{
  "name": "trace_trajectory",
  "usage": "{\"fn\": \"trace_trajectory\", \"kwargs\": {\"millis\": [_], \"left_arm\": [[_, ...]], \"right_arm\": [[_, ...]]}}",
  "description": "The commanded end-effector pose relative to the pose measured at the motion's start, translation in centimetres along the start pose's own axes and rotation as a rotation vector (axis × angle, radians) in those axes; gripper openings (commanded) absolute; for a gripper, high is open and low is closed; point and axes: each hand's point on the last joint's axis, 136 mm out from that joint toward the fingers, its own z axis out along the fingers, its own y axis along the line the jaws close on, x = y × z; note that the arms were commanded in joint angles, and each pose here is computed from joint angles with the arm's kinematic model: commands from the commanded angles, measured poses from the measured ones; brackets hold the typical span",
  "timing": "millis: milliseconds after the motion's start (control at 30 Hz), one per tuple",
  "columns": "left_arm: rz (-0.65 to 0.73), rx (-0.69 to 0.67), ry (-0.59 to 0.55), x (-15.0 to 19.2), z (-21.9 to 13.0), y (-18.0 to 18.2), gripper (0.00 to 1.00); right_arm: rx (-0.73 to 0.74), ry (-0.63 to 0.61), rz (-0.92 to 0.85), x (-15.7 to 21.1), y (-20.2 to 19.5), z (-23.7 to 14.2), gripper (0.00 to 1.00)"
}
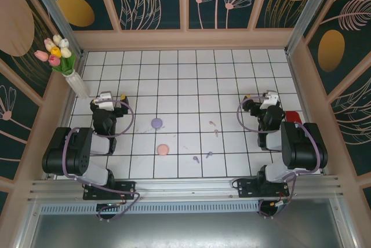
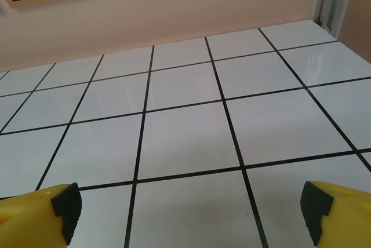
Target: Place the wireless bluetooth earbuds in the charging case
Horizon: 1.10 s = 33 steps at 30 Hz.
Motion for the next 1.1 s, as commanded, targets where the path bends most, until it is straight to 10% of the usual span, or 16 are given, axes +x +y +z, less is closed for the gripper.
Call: {"fn": "trace_trajectory", "kwargs": {"millis": [0,833,1067], "left_arm": [[-0.023,-0.009,-0.055,-1.5,0.1,0.1,0.99],[-0.039,-0.01,-0.045,-1.5,0.4,0.4,0.99],[-0.061,-0.081,0.048,-4.6,2.4,1.1,0.99]], "right_arm": [[0.003,-0.054,-0.023,-1.4,0.1,0.3,0.99],[-0.001,-0.059,-0.013,-1.6,0.0,0.2,0.99],[0.09,0.013,0.12,-6.4,-0.7,0.4,0.99]]}}
